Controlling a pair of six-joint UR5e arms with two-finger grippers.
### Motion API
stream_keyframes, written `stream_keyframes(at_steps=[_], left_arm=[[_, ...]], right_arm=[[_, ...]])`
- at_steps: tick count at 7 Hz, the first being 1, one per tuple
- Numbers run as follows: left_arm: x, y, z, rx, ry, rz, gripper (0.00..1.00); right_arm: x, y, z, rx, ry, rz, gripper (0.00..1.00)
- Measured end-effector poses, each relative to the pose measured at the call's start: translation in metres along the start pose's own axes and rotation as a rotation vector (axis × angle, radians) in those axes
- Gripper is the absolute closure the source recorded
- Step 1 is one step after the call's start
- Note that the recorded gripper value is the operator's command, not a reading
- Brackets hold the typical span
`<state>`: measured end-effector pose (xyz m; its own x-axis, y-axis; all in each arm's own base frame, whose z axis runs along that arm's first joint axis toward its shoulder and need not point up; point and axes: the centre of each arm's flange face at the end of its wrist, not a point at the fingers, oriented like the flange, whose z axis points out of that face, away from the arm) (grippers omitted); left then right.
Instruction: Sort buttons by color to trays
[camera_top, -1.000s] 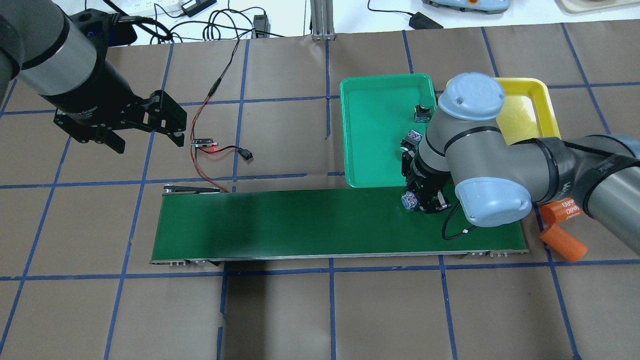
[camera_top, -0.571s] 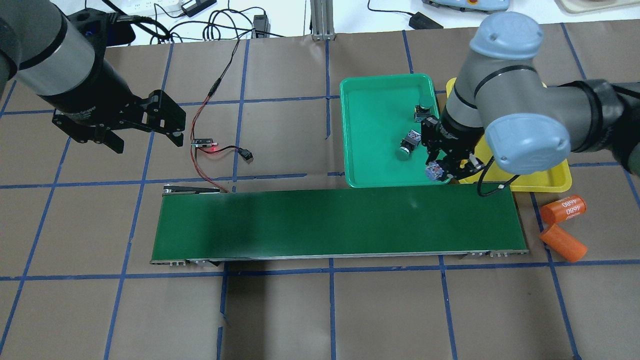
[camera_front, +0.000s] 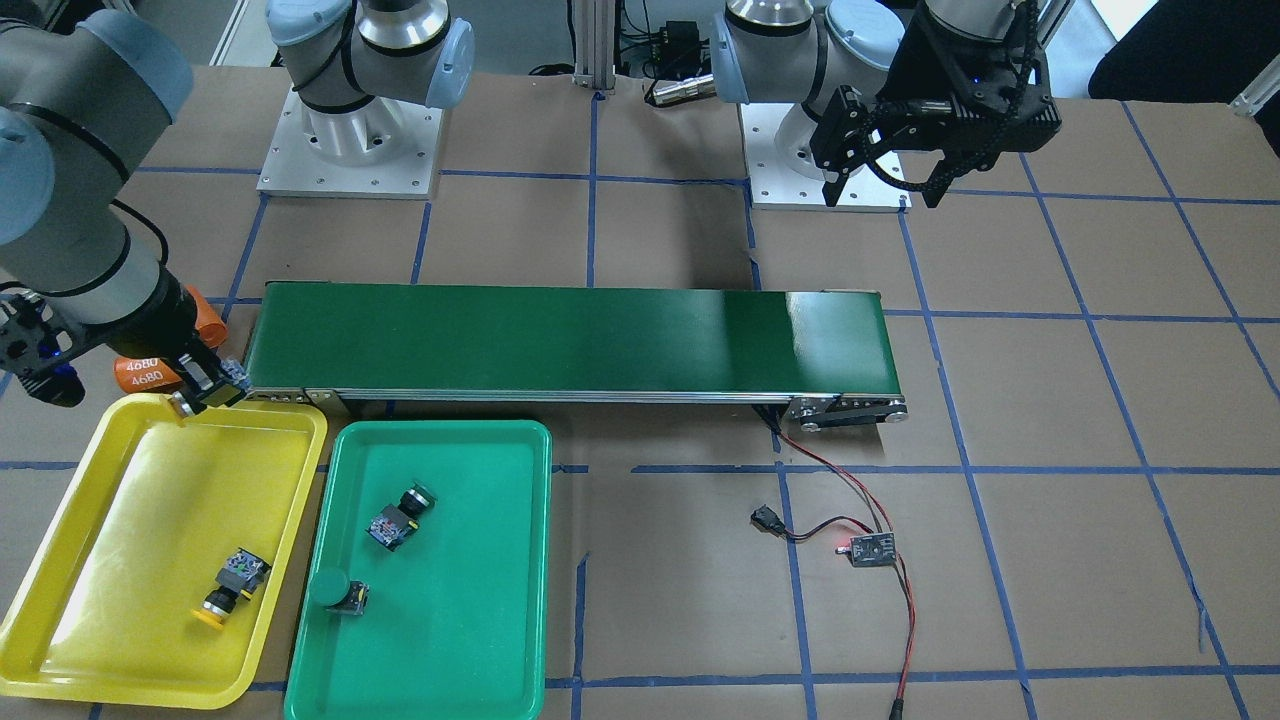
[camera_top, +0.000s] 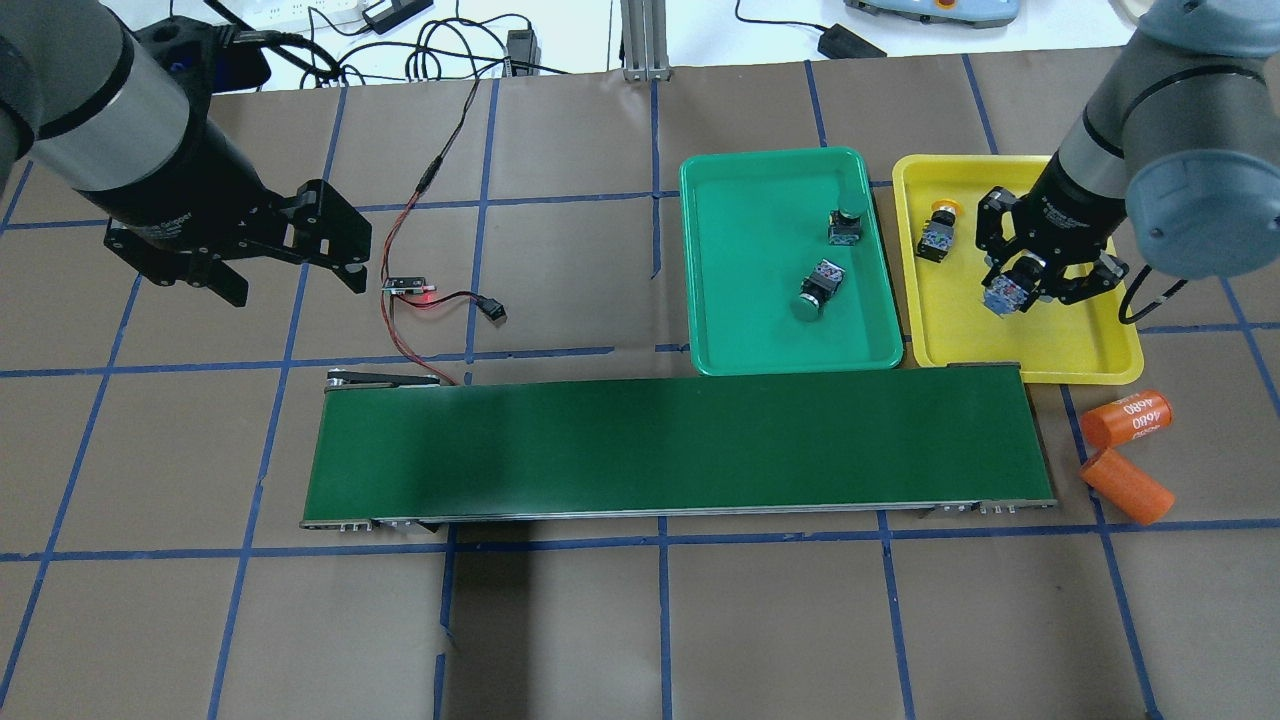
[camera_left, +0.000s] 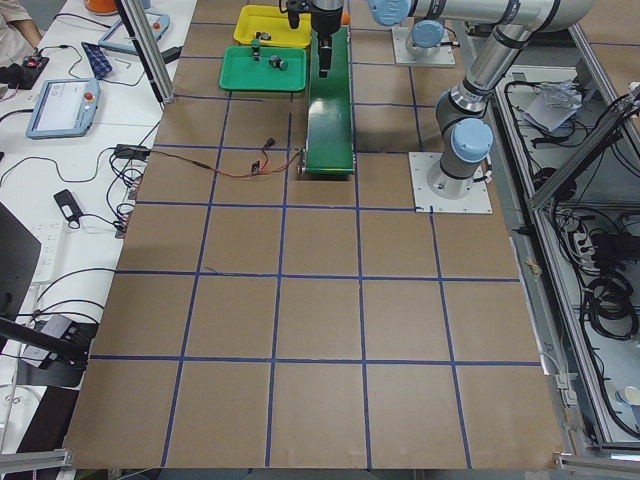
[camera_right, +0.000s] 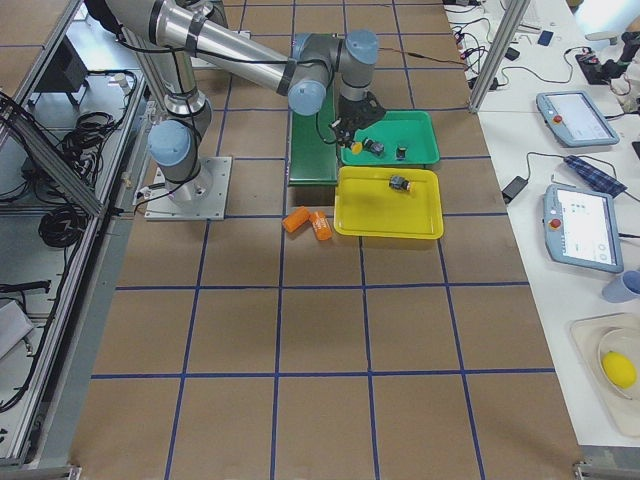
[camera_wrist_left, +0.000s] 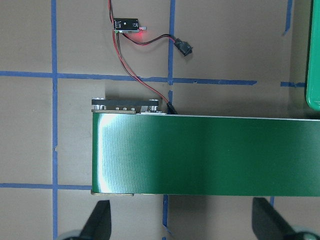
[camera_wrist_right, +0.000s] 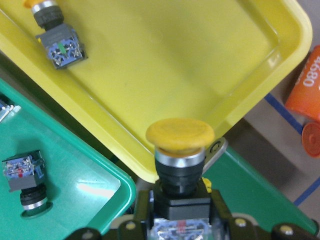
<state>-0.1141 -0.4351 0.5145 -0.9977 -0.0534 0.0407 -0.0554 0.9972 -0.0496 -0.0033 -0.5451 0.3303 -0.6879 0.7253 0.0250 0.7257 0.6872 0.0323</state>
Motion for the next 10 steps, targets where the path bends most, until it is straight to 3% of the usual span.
stream_keyframes(at_steps=[1, 4, 6, 7, 10], left_arm=[[0.0, 0.0, 0.0, 0.0, 0.0, 0.0, 0.0], [0.0, 0.0, -0.001, 0.001, 0.001, 0.0, 0.0], [0.0, 0.0, 0.0, 0.0, 0.0, 0.0, 0.0], [0.0, 0.0, 0.0, 0.0, 0.001, 0.001, 0.0], [0.0, 0.0, -0.001, 0.001, 0.001, 0.0, 0.0]], right_arm=[[-0.006, -0.022, 0.0, 0.016, 0.015, -0.012, 0.83], [-0.019, -0.056, 0.012, 0.023, 0.061, -0.012, 0.29], [-0.019, -0.057, 0.017, 0.013, 0.069, -0.002, 0.2], [-0.019, -0.056, 0.017, 0.009, 0.072, -0.001, 0.0], [-0.013, -0.04, -0.009, 0.001, 0.069, -0.016, 0.0]])
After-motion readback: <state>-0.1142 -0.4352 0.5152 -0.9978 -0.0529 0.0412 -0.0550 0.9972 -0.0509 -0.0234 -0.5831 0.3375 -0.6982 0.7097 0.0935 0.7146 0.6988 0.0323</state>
